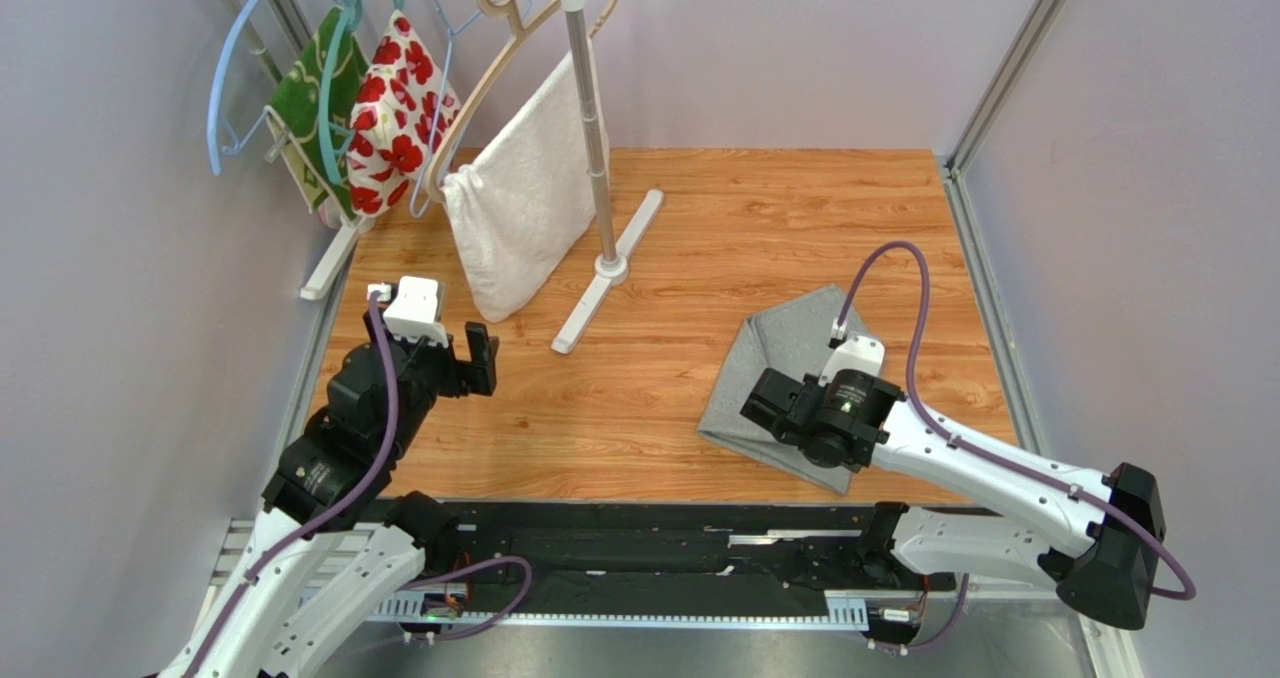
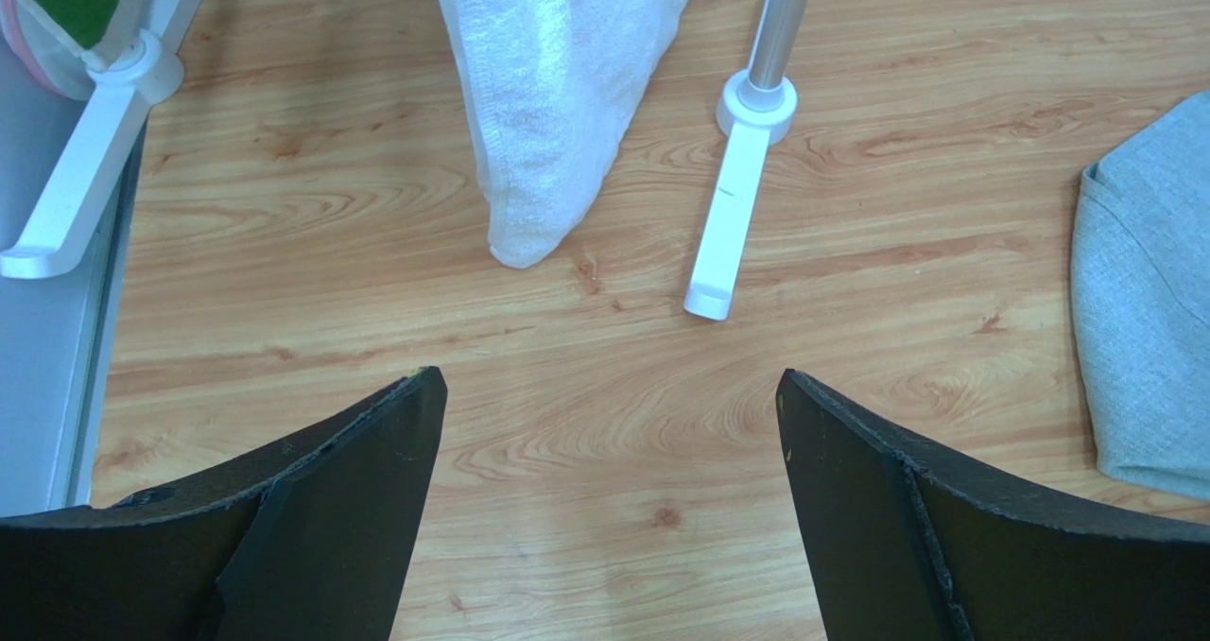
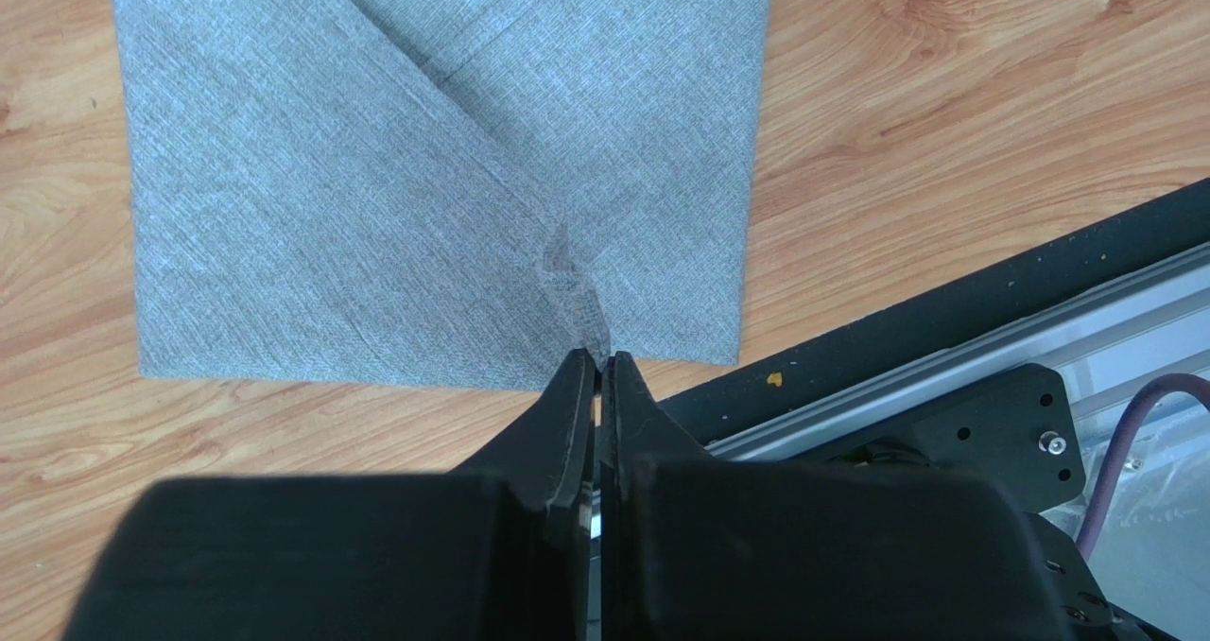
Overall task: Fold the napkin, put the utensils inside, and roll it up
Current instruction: Fold the napkin
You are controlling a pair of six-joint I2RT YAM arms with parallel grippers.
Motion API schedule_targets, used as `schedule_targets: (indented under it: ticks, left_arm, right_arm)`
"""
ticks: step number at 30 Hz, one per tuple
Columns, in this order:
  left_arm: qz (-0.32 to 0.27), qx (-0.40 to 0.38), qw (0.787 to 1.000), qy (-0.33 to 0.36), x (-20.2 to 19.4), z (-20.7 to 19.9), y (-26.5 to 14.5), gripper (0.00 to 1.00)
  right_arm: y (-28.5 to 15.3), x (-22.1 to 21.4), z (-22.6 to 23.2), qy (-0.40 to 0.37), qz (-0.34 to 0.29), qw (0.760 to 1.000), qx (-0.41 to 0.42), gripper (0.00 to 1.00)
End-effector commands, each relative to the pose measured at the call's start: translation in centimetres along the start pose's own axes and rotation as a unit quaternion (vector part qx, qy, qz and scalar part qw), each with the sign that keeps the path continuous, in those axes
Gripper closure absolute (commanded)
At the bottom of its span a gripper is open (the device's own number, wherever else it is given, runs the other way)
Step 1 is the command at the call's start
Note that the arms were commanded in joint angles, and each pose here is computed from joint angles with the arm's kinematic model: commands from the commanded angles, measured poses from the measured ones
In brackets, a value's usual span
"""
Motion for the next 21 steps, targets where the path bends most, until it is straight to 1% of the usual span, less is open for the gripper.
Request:
schedule_targets:
  ticks: [1, 3, 7, 11, 14, 21]
  left_arm:
    - [-0.010, -0.014, 1.000, -0.004, 0.5, -0.5, 0.0, 0.04]
    - [-0.008, -0.018, 1.000, -0.003, 0.5, -0.7, 0.0, 0.04]
    - [-0.008, -0.019, 1.000, -0.003, 0.5, -0.7, -0.1, 0.04]
    - [-0.006, -0.021, 1.000, -0.003, 0.4, -0.8, 0.0, 0.04]
    - [-0.005, -0.023, 1.000, -0.002, 0.4, -0.9, 0.0, 0.04]
    - [-0.003, -0.028, 1.000, 0.000, 0.3, -1.1, 0.0, 0.05]
  right_arm:
    - [-0.1, 0.7, -5.0, -0.055, -0.025, 0.993, -0.106, 1.00]
    - [0.3, 0.4, -5.1, -0.061, -0.022, 0.990, -0.126, 1.00]
    - [1.0, -0.2, -5.4, -0.100, -0.017, 0.973, -0.205, 1.00]
    - [1.4, -0.5, -5.5, -0.131, -0.015, 0.960, -0.247, 1.00]
    - [1.6, -0.7, -5.5, -0.142, -0.012, 0.955, -0.262, 1.00]
    - [1.5, -1.1, -5.7, -0.140, -0.001, 0.954, -0.265, 1.00]
Point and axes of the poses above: each gripper's point midway between its finger pads, its own y axis out along the fingers, its own z axis along the line the jaws close on, x = y × z, the point moved 2 cm from there along -y, back along the fingers, and after that the axes turned 3 degrees about y, right-handed, at the moved point
